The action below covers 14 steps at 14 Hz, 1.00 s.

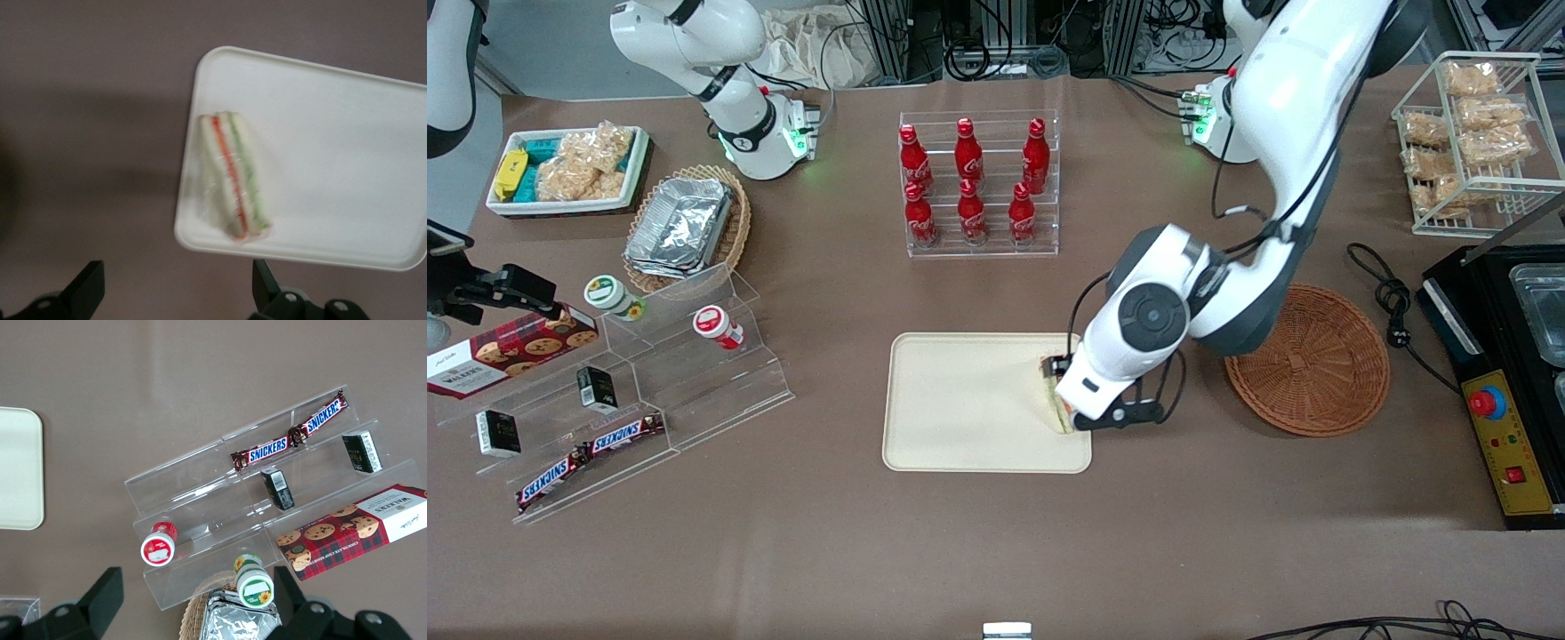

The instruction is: Place sandwich from basket to tray

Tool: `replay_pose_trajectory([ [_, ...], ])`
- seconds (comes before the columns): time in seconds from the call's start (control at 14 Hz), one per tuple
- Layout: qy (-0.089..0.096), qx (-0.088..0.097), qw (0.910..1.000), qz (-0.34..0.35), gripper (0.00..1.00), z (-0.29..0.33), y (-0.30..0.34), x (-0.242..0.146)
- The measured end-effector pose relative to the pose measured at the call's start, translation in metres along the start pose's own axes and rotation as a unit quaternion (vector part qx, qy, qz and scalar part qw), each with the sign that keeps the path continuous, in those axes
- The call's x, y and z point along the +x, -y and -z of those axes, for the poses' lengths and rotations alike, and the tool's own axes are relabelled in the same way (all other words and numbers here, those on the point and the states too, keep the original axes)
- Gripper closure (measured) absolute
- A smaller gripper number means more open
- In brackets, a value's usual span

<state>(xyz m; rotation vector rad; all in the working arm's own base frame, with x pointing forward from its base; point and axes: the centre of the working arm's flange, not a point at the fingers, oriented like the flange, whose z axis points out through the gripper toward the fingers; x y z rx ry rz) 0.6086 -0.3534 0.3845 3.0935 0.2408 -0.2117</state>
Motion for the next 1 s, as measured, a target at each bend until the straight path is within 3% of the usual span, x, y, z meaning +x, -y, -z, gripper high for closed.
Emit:
replay_pose_trajectory([
  [0.21, 0.028, 0.045, 0.9978, 0.04, 0.0, 0.047, 0.065, 0.005],
  [0.36, 0.015, 0.057, 0.9979, 0.024, 0.0, 0.073, 0.108, 0.019],
  [0.71, -0.032, 0.049, 0.9936, -0.097, 0.0, 0.162, 0.213, 0.031],
  [0.86, -0.049, 0.048, 0.9915, -0.11, 0.0, 0.188, 0.246, 0.03],
  [1.0, -0.054, 0.041, 0.9927, -0.099, 0.0, 0.197, 0.271, 0.033],
])
